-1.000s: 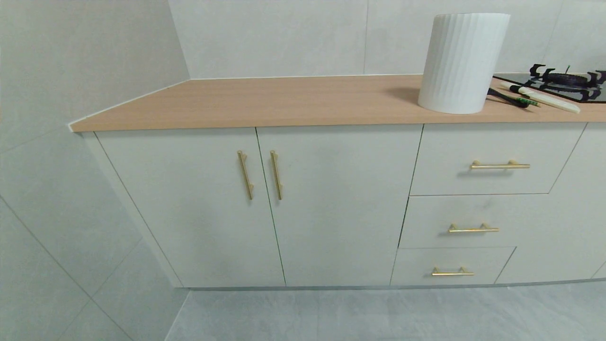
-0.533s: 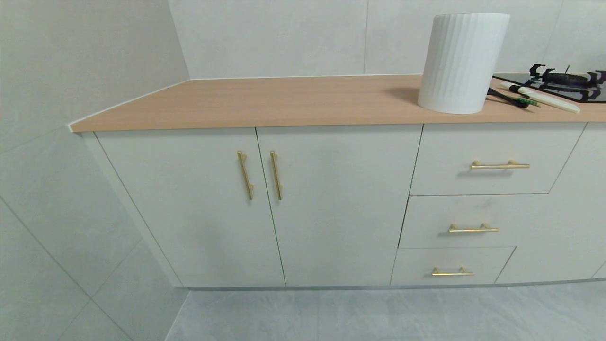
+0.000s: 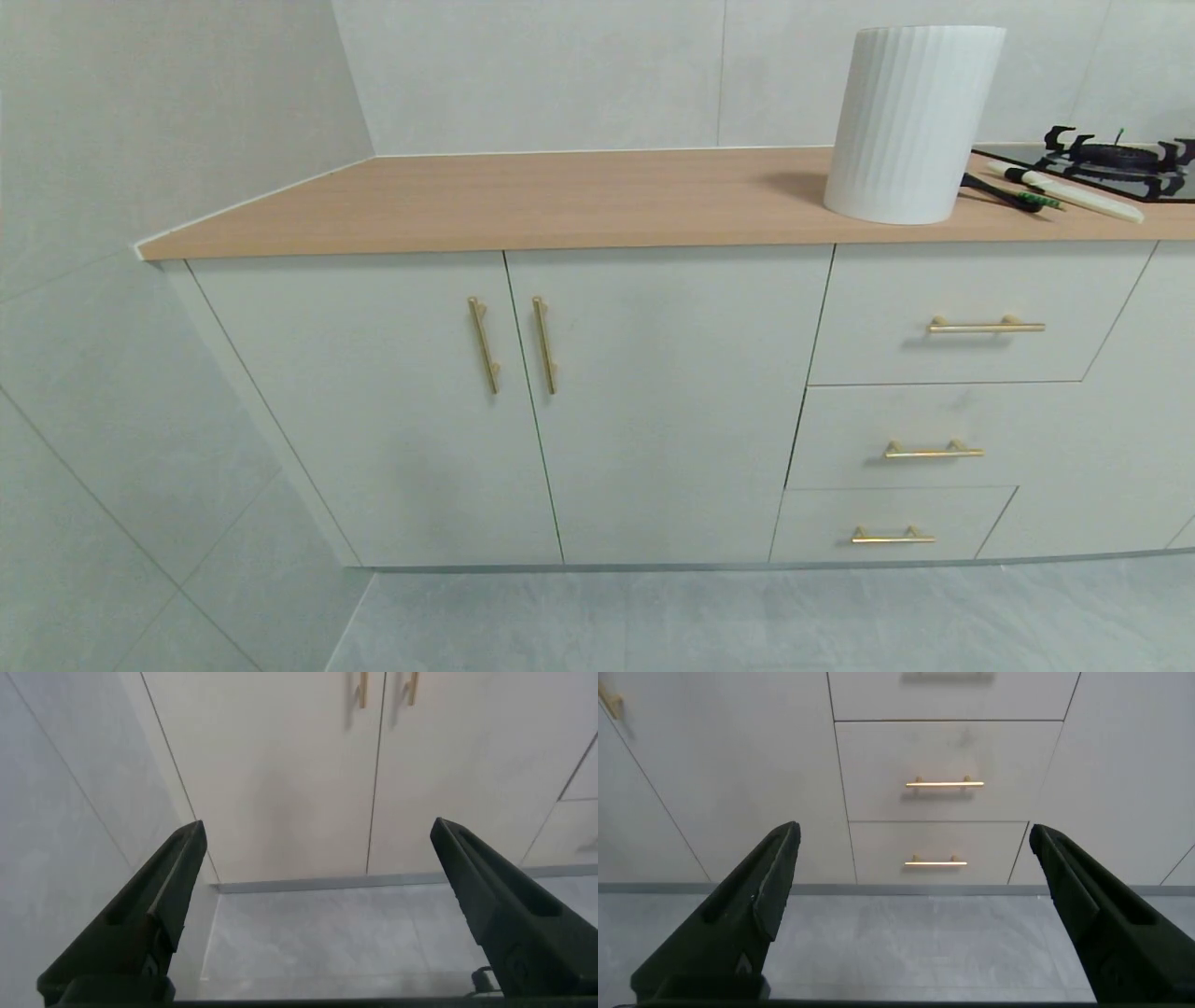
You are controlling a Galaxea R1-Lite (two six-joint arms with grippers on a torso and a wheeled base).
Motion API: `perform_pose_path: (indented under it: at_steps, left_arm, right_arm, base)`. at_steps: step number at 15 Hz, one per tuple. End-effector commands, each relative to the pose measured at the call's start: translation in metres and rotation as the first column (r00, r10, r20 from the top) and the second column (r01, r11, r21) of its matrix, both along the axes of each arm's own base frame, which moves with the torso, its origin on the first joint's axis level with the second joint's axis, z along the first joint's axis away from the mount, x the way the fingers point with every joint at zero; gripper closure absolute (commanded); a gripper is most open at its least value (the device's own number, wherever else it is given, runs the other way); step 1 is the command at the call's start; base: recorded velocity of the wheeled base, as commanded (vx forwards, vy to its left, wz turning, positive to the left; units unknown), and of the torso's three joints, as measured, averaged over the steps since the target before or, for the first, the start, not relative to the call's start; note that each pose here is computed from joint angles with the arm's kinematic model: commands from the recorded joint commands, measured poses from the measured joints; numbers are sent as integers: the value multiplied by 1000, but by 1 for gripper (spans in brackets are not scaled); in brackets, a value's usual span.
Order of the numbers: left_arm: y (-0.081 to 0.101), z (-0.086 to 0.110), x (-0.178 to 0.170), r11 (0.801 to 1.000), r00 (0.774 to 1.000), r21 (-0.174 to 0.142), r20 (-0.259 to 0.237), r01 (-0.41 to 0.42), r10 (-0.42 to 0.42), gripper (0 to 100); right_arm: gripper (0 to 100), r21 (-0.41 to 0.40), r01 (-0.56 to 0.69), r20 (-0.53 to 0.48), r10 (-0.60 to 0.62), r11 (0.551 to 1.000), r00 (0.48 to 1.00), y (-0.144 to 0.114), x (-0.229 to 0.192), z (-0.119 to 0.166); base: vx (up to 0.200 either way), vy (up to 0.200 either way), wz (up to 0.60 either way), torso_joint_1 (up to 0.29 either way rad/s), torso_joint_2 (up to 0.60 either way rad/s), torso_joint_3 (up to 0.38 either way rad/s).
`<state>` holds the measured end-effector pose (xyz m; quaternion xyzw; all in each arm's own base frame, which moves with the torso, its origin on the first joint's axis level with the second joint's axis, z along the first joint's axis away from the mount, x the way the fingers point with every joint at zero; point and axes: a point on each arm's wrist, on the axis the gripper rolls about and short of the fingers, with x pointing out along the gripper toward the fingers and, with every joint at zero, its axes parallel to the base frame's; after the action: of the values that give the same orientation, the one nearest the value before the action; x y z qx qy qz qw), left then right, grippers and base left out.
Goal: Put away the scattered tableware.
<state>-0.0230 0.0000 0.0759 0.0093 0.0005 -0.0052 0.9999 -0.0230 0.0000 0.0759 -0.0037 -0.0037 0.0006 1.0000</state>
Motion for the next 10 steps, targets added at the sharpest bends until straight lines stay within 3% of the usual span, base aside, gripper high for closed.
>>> perform_pose_path:
  at_steps: [1, 2, 3, 4, 6, 7, 10]
  left_arm:
    - [0, 0, 0, 1000, 1000, -5, -1, 0, 0, 0]
    - [0, -1, 0, 1000, 1000, 26, 0, 14, -14, 0]
    - [-1, -1, 0, 995, 999, 89, -1, 39, -39, 0]
    - [-1, -1, 0, 994, 999, 99, -3, 42, -42, 0]
    - [-1, 0, 0, 997, 999, 61, -1, 40, -40, 0]
    - [-1, -1, 0, 999, 999, 7, -3, 37, -37, 0]
    - [0, 0, 0, 1000, 1000, -19, -1, 22, -22, 0]
  right_arm:
    - [0, 0, 0, -3, 0, 1000, 1000, 0, 0, 0]
    - [0, 0, 1, -4, -1, 1000, 1000, 0, 0, 0]
    - [0, 6, 1, -3, -1, 1000, 1000, 0, 0, 0]
    - [0, 15, 4, -3, -4, 1000, 1000, 0, 0, 0]
    - [0, 14, 4, -3, -4, 1000, 1000, 0, 0, 0]
    - [0, 17, 4, -3, -4, 1000, 1000, 0, 0, 0]
    - [0, 15, 4, -3, -4, 1000, 1000, 0, 0, 0]
  base:
    - [0, 0, 0, 0, 0, 0]
    - [0, 0, 0, 0, 0, 0]
    - [0, 0, 0, 0, 0, 0]
    - [0, 0, 0, 0, 0, 0]
    - [0, 0, 0, 0, 0, 0]
    - [0, 0, 0, 0, 0, 0]
    - [0, 0, 0, 0, 0, 0]
